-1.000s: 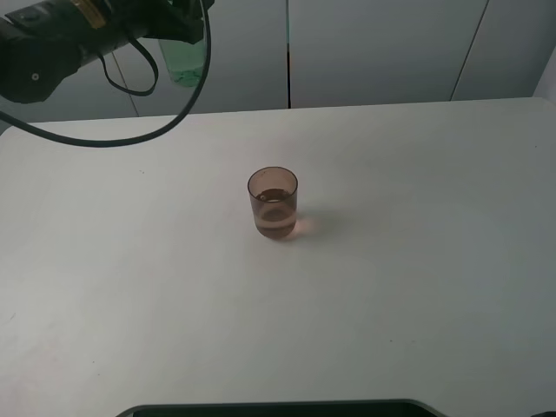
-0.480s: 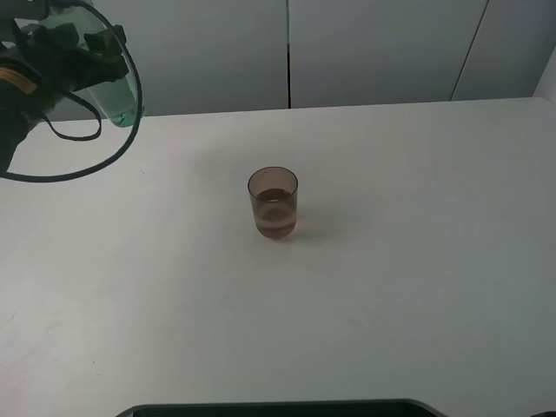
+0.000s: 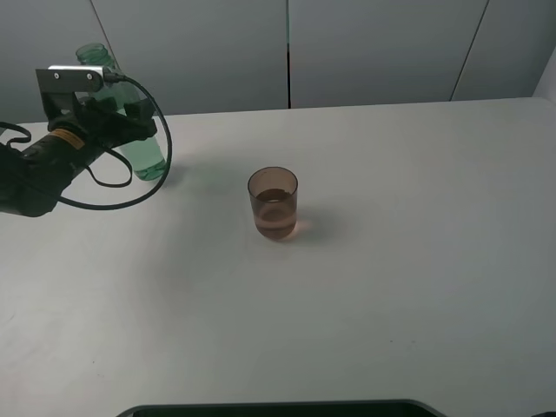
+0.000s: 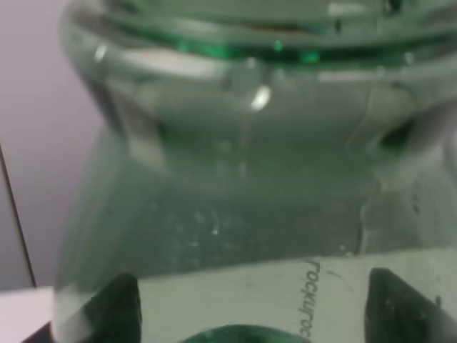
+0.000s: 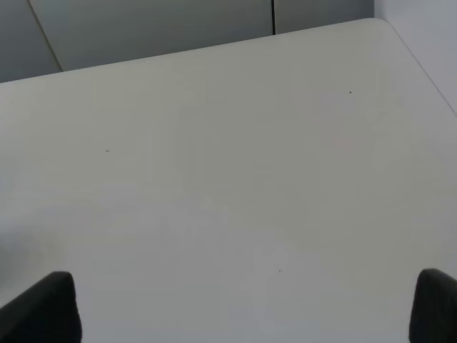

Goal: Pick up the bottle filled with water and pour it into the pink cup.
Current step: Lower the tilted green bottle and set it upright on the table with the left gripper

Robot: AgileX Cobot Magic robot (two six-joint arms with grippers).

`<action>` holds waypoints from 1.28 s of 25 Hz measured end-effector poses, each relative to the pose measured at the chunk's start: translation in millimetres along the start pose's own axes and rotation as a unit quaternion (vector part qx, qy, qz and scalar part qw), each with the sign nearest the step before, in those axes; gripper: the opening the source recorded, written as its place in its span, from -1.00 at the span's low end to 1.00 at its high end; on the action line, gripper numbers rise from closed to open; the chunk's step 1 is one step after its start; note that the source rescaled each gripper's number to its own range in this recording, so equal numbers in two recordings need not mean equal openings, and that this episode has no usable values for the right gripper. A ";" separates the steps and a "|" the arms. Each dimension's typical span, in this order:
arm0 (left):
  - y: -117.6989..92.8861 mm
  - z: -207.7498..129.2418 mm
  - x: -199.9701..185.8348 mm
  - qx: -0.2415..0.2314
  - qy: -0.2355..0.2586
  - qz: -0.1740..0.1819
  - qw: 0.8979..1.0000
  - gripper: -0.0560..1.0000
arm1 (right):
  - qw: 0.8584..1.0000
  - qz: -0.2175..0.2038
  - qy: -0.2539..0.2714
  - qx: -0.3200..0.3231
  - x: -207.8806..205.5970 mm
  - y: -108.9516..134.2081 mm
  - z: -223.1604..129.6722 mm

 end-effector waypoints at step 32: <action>-2.6 -10.2 15.6 0.051 -0.016 -0.019 0.998 0.75 | 1.000 0.000 0.000 0.000 0.0 0.0 0.0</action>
Point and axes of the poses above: a point on each arm's last joint axis where the gripper is mounted, x pointing out along that axis toward the gripper, y along the wrist's bending axis when the last joint is at zero, z = x × y, the point moved 6 cm from there along x, pointing out along that axis toward the gripper, and after that the axes turned 5 degrees about -x, right-handed, at the moved point
